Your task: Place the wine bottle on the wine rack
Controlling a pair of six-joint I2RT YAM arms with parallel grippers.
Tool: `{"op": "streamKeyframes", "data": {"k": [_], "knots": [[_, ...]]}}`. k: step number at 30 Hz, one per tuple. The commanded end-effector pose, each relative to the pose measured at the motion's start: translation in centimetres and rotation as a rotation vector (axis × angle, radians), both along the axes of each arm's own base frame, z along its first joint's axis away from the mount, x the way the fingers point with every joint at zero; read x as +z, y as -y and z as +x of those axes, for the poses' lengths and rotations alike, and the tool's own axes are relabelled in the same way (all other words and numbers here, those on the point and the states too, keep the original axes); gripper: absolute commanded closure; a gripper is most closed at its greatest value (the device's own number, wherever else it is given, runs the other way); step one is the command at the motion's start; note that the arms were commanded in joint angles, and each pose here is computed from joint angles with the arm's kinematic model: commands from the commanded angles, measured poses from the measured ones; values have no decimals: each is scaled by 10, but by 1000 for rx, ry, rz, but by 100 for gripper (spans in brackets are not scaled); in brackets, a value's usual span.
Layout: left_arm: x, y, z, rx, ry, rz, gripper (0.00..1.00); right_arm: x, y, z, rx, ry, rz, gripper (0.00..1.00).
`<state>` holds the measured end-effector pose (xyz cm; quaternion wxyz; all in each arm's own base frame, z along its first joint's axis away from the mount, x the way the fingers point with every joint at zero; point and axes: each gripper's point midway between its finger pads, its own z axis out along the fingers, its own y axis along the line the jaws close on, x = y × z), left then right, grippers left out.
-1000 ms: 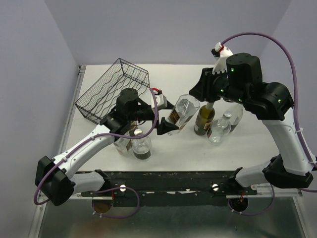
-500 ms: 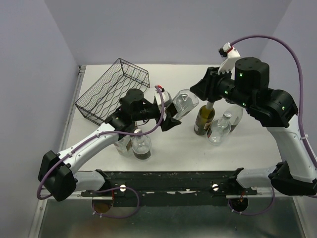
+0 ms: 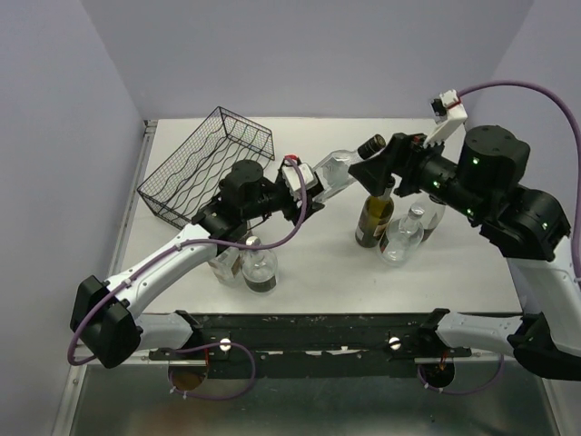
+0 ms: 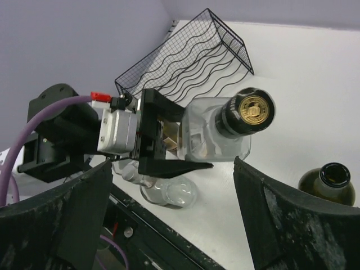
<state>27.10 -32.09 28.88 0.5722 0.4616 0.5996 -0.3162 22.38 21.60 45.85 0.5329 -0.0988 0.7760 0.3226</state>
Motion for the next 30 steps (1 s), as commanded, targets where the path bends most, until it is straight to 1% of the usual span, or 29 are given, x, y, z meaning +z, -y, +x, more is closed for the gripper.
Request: {"op": "streamKeyframes", "data": {"k": [1, 4, 8, 9, 11, 17, 19, 22, 25, 30], "knots": [[69, -12, 17, 72, 303, -87, 100, 13, 12, -18, 16, 48, 45, 2], [85, -17, 19, 77, 436, -56, 100, 13, 22, -28, 21, 56, 28, 0], [114, -24, 19, 89, 676, -30, 100, 15, 38, -38, 10, 70, -2, 0], [118, -26, 19, 86, 755, 1, 100, 17, 44, -40, -6, 72, -7, 0], [129, -29, 22, 108, 844, 28, 100, 14, 52, -44, -15, 73, -36, 0], [141, -31, 30, 123, 1036, 145, 100, 10, 64, -47, -35, 72, -81, 0], [144, -32, 29, 125, 1124, 188, 100, 10, 65, -49, -27, 77, -89, 0], [147, -32, 30, 114, 1201, 235, 100, 3, 62, -49, 7, 98, -136, 0], [155, -30, 23, 97, 1275, 246, 100, -10, 56, -45, 35, 83, -195, 0], [166, -25, 5, 52, 1385, 269, 100, -41, 42, -42, 125, 6, -316, 0]]}}
